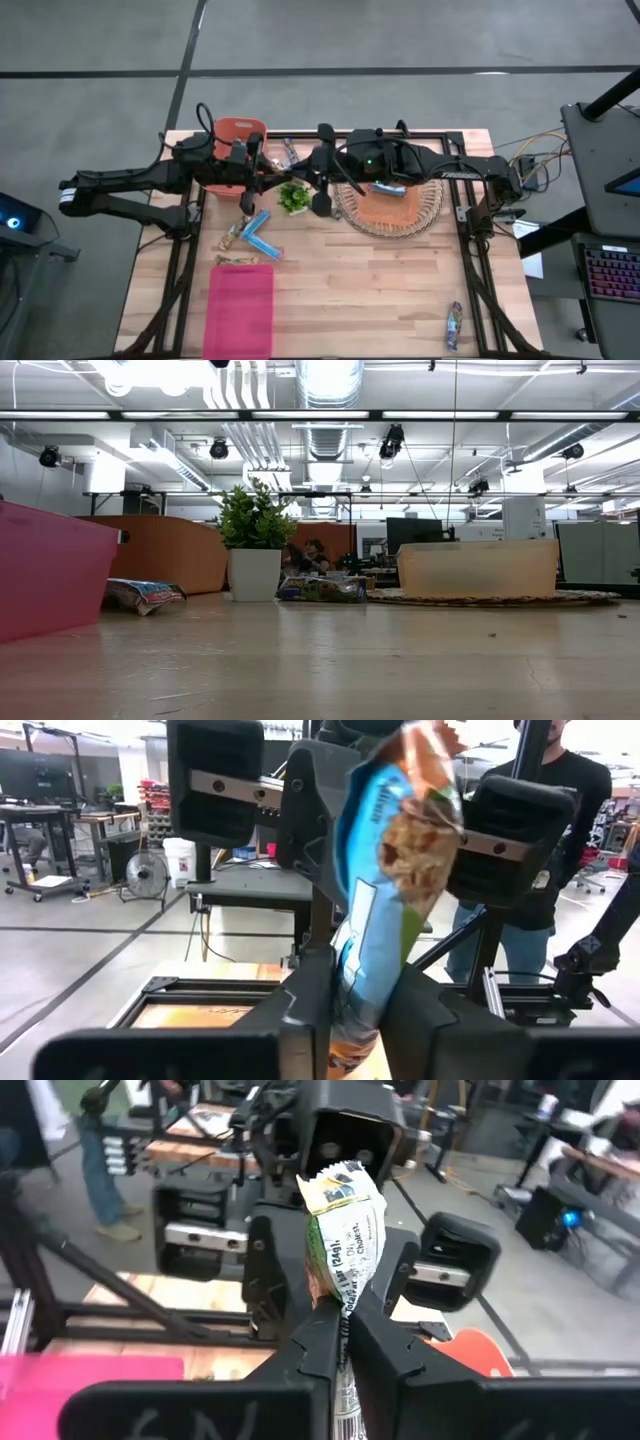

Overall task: Pick and place Granola Bars by type
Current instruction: Put the yellow granola bar into the left orange bin

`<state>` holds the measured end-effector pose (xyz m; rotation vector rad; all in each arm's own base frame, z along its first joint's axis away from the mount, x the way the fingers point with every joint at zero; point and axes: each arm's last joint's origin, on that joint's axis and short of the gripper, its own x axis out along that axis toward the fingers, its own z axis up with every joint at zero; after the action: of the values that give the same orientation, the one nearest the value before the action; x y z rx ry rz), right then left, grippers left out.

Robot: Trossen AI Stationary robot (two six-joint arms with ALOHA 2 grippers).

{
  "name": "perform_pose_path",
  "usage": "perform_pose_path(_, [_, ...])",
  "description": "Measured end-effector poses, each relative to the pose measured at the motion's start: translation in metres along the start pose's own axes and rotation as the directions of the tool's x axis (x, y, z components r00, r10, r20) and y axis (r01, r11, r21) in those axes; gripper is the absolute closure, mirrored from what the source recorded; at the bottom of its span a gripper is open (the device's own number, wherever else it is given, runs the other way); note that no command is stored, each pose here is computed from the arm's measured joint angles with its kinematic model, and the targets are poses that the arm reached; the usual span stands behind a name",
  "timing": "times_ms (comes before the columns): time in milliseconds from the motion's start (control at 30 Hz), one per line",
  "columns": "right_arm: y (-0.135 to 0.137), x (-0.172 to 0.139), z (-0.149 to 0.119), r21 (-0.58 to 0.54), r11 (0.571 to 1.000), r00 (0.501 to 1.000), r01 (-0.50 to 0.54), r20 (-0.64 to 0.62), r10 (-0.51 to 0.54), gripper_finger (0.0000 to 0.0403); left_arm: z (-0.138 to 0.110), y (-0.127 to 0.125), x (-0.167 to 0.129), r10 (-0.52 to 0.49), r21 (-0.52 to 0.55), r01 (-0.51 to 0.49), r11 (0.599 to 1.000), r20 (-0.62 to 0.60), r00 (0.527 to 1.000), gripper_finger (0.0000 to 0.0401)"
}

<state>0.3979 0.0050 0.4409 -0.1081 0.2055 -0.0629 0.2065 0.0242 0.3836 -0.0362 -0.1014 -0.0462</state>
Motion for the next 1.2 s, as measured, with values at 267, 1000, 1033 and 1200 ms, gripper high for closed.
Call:
perform_pose_path(267, [-0.003, -0.002, 0.001, -0.06, 0.998, 1.0, -0.002, 0.002, 0.002, 0.029, 0.002, 0.0, -0.001, 0.002, 0.019, -0.003, 1.0, 0.015, 1.0, 0.0385])
perform_pose_path(1000, [-0.018, -0.115, 0.005, 0.016, 0.993, 0.956, 0.114, -0.275, -0.105, 0.0224, 0.021, 0.031, -0.044, 0.391, 0.371, -0.256, 0.892, -0.353, 0.85, 0.0392])
perform_pose_path(1033, [-0.018, -0.118, 0.003, 0.015, 0.993, 0.955, 0.114, -0.278, -0.105, 0.0226, 0.021, 0.035, -0.047, 0.406, 0.386, -0.257, 0.886, -0.377, 0.833, 0.0392])
perform_pose_path(1200, [-0.018, -0.134, -0.006, 0.017, 0.994, 0.954, 0.104, -0.286, -0.095, 0.0237, 0.02, 0.052, -0.064, 0.49, 0.451, -0.268, 0.851, -0.503, 0.712, 0.0392])
